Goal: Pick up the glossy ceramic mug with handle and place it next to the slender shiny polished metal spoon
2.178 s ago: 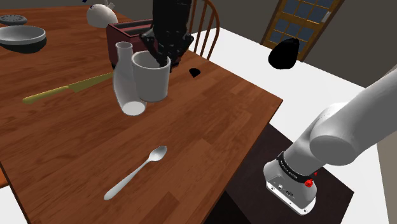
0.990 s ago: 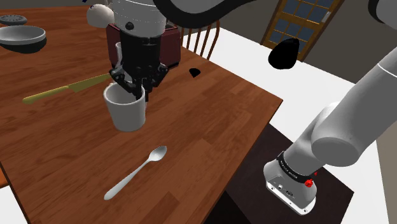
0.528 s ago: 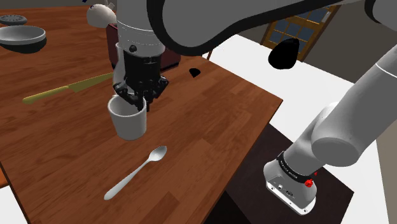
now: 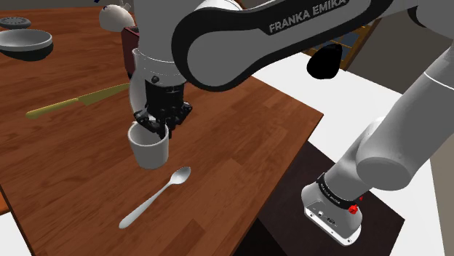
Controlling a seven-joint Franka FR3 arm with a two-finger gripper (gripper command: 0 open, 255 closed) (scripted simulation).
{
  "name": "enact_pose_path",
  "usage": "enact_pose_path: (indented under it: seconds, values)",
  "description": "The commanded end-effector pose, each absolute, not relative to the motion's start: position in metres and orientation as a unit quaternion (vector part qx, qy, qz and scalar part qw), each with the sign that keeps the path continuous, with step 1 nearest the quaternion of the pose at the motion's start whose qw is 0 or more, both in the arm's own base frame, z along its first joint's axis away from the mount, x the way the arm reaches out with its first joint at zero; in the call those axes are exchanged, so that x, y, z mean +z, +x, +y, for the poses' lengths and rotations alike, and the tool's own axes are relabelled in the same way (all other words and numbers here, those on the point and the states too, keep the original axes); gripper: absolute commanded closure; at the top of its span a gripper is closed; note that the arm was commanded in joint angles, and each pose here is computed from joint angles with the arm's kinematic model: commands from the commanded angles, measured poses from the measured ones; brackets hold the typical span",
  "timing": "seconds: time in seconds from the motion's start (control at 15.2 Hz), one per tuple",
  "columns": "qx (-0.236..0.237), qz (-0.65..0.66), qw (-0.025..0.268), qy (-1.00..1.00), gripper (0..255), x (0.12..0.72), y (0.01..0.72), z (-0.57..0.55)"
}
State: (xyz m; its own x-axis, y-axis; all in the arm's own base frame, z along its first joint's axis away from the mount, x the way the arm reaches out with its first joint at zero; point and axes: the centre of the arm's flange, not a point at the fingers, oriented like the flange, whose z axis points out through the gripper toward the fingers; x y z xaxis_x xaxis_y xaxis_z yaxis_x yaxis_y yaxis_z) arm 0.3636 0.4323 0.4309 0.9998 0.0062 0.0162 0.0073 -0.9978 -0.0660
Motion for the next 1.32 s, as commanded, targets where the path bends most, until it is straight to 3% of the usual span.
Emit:
enact_pose_path:
  seconds: [0.0, 0.59, 0.66, 0.99, 1.25]
  values:
    - [-0.008, -0.003, 0.033, -0.999, 255, 0.420, 0.364, 0.432]
    - [-0.008, -0.003, 0.033, -0.999, 255, 0.410, 0.364, 0.432]
    - [-0.008, -0.003, 0.033, -0.999, 0, 0.410, 0.364, 0.432]
    - [-0.008, -0.003, 0.033, -0.999, 0, 0.410, 0.364, 0.433]
    - [-0.008, -0.003, 0.033, -0.999, 0, 0.460, 0.363, 0.429]
